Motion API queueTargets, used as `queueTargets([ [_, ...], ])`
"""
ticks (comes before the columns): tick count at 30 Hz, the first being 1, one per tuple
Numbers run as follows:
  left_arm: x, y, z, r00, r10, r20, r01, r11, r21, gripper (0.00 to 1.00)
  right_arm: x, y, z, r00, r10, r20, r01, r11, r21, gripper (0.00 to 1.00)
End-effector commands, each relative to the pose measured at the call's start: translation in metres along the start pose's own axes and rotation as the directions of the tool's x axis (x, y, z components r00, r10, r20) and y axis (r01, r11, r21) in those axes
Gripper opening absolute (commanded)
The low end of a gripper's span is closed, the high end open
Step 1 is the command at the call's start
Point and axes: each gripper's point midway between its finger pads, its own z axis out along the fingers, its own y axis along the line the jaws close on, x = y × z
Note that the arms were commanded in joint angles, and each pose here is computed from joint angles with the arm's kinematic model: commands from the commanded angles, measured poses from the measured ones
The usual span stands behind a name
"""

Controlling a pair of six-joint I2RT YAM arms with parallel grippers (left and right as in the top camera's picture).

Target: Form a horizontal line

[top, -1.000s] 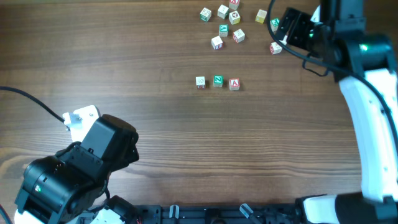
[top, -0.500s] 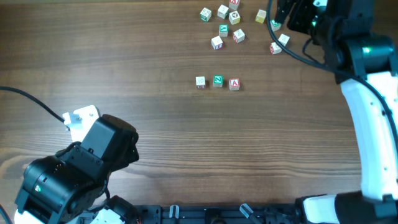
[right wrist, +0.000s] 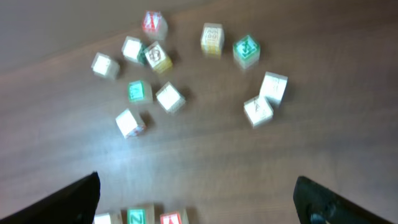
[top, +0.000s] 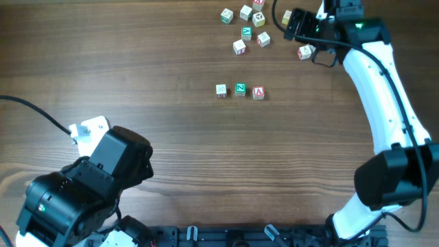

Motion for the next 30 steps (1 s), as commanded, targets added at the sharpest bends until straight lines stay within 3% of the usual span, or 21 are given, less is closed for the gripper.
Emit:
queueTargets([
  [1,0.0,0.0,-0.001,1.0,-0.005,0.003,0.005,1.0,0.005,1.0,0.012,0.014,0.004,0.998,0.005,-0.066,-0.01,0.997,-0.081,1.0],
  [8,0.0,0.0,-0.001,1.0,-0.005,0.003,0.005,1.0,0.005,1.0,0.017,0.034,-0.007,0.994,-0.055,-0.09,0.035,0.979,-0.203,1.0],
  [14,0.0,0.0,-0.001,1.0,-0.005,0.003,0.005,1.0,0.005,1.0,-0.003,0.042,-0.023,0.991,-0.133,0.008,0.131,0.965,-0.226,1.0],
  [30,0.0,0.0,-0.001,1.0,-0.005,0.003,0.005,1.0,0.005,1.0,-0.033,0.054,-0.036,0.98,-0.135,0.144,0.169,0.952,-0.257,1.0],
])
